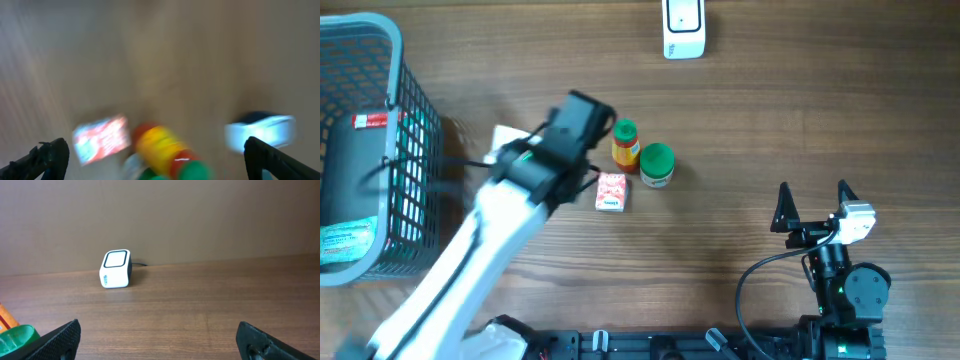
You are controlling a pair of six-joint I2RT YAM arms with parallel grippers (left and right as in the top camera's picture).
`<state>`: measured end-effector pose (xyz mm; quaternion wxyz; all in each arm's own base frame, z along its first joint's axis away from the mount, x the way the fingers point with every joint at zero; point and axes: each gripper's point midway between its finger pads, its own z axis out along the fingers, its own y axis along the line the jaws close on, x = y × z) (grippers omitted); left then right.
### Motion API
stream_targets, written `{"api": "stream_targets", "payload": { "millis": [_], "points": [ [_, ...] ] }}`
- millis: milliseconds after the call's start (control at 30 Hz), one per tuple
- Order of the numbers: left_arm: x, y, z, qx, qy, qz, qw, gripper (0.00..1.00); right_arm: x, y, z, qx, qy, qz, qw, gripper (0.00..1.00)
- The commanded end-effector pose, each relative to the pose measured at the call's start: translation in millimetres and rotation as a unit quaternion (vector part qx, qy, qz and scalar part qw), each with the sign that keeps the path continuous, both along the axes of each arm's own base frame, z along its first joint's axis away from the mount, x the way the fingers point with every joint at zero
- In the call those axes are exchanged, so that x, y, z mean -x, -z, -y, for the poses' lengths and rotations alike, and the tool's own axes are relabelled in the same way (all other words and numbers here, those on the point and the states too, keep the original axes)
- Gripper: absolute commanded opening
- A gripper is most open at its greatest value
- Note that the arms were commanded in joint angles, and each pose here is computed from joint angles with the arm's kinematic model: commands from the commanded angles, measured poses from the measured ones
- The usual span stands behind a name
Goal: Scan the item barcode
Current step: 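Set the Kleenex pack on table in front of the bottle, then reach left gripper into basket and grasp the green wipes pack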
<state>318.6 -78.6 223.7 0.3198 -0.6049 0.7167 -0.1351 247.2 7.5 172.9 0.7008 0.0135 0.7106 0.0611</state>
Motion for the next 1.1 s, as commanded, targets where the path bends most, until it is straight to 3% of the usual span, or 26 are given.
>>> {"api": "stream_targets", "payload": {
  "millis": [0,167,333,500,633,867,1067],
  "points": [
    [2,-110,-78,-0.144,-0.051,0.139,0.978,1.0,0,-1,-1,-0.001,-0.002,0.003,1.0,1.0],
    [20,-177,-153,-0.194,-0.096,0.174,0.961,1.0,0,-1,-1,-0.001,-0.002,0.003,1.0,1.0],
    [39,-176,-223,-0.182,-0.163,0.142,0.959,0.99,0,-1,-1,-0.001,-0.002,0.003,1.0,1.0],
    [54,-93,-299,-0.07,-0.226,0.016,0.972,0.99,0,-1,-1,-0.001,-0.002,0.003,1.0,1.0],
    [65,-24,-336,-0.006,-0.266,-0.089,0.96,1.0,0,-1,-1,-0.001,-0.002,0.003,1.0,1.0],
    [60,73,-363,0.051,-0.255,-0.217,0.941,0.97,0,-1,-1,-0.001,-0.002,0.003,1.0,1.0],
    [55,131,-369,0.081,-0.248,-0.274,0.926,0.84,0,-1,-1,-0.001,-0.002,0.003,1.0,1.0]
  ]
}}
